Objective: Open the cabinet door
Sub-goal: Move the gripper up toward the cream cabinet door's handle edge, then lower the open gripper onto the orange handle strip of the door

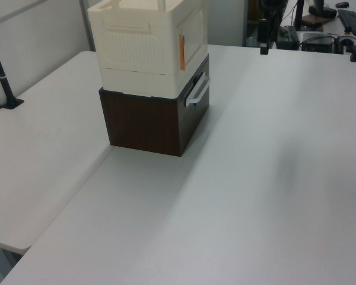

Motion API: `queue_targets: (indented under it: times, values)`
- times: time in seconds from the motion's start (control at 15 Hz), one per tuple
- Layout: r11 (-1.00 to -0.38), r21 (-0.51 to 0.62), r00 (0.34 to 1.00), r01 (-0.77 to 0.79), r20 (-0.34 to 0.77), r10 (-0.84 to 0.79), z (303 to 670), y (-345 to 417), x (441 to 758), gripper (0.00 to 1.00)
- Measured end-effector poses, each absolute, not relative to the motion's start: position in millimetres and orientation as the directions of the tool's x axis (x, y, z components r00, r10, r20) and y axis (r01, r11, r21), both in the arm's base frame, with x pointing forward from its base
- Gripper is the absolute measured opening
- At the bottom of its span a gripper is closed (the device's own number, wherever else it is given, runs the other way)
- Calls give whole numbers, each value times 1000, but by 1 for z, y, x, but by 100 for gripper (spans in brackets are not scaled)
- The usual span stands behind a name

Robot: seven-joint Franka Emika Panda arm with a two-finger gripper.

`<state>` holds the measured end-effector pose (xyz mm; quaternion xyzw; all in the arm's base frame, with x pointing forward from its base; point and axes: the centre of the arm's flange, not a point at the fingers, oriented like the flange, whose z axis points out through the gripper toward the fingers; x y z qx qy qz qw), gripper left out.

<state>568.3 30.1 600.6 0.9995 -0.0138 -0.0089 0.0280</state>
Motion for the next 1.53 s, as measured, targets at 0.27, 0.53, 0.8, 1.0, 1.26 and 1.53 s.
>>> queue_targets:
  times: [0.27, 0.53, 0.8, 1.0, 1.26, 1.53]
  values:
    - [-998, 56, 999, -15, -33, -17, 590, 37, 574, 100]
    - [-998, 55, 1000, 0, -31, -2, 586, 45, 576, 100]
    - [-999, 49, 1000, 9, 24, 10, 592, 51, 581, 100]
    - [-999, 41, 993, 31, 110, 36, 608, 66, 587, 100]
    - [-999, 13, 964, 51, 260, 52, 633, 82, 598, 100]
    - [-997, -23, 938, 70, 341, 58, 630, 98, 612, 100]
